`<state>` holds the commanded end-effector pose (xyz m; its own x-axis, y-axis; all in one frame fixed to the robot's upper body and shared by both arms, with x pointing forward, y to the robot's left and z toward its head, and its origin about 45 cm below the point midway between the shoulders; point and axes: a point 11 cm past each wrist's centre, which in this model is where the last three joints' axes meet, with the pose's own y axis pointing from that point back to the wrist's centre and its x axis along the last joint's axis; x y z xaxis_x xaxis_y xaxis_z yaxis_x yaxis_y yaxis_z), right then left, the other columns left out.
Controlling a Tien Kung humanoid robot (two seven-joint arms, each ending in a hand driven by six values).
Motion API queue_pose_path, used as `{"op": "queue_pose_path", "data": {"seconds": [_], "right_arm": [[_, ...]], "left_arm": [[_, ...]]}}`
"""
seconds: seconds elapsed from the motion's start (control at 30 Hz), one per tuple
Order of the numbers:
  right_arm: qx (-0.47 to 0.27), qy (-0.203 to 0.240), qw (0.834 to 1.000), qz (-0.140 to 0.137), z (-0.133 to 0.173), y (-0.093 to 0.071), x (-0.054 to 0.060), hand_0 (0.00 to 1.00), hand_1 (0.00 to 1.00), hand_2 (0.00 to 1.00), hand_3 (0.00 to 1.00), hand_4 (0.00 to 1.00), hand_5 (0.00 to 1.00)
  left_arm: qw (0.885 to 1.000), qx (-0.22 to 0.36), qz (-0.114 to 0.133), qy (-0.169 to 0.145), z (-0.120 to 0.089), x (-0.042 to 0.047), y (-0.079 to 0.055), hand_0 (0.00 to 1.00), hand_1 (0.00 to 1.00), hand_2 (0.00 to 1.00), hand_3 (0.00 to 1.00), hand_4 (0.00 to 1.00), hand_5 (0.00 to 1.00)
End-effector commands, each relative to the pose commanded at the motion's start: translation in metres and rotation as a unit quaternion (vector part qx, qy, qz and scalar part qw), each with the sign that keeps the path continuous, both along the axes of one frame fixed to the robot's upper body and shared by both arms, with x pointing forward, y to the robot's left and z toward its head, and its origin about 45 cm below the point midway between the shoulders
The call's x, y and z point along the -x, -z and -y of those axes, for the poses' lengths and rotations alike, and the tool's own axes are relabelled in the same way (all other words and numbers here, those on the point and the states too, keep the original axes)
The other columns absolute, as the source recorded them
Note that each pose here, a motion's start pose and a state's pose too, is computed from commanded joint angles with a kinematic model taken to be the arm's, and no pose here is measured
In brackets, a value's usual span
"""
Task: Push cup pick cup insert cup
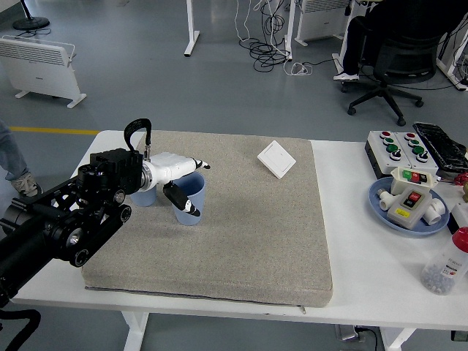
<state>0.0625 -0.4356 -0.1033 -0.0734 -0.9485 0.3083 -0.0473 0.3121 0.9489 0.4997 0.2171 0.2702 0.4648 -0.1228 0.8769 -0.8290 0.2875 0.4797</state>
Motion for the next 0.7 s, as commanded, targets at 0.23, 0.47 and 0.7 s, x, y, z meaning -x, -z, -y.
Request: {"op": "queue_pose_path", "data": {"seconds": [0.23, 0.47, 0.7], "right_arm": [[0.0, 0.0, 1.0, 0.001, -0.0002, -0.0001, -0.0009, 0.697, 0.59, 0.602, 0.546, 0.108, 0.429], [0.0, -0.001, 1.0, 0.001, -0.0001, -0.0001, -0.0011, 0.697, 0.591, 0.602, 0.546, 0.109, 0.43], [0.0, 0.0, 1.0, 0.001, -0.0003, -0.0001, -0.001, 0.697, 0.591, 0.602, 0.545, 0.108, 0.43]], "left_arm": [[1.0, -0.003, 0.002, 0.001, -0.0004, 0.0005, 0.0044, 0.574, 0.723, 0.897, 0.823, 0.83, 0.18], [1.0, 0.003, 0.003, -0.001, -0.0017, -0.0002, 0.0056, 0.506, 0.642, 0.781, 0.708, 0.665, 0.033], [1.0, 0.003, 0.003, -0.006, -0.0073, -0.0011, 0.0066, 0.45, 0.536, 0.571, 0.501, 0.458, 0.002]]}}
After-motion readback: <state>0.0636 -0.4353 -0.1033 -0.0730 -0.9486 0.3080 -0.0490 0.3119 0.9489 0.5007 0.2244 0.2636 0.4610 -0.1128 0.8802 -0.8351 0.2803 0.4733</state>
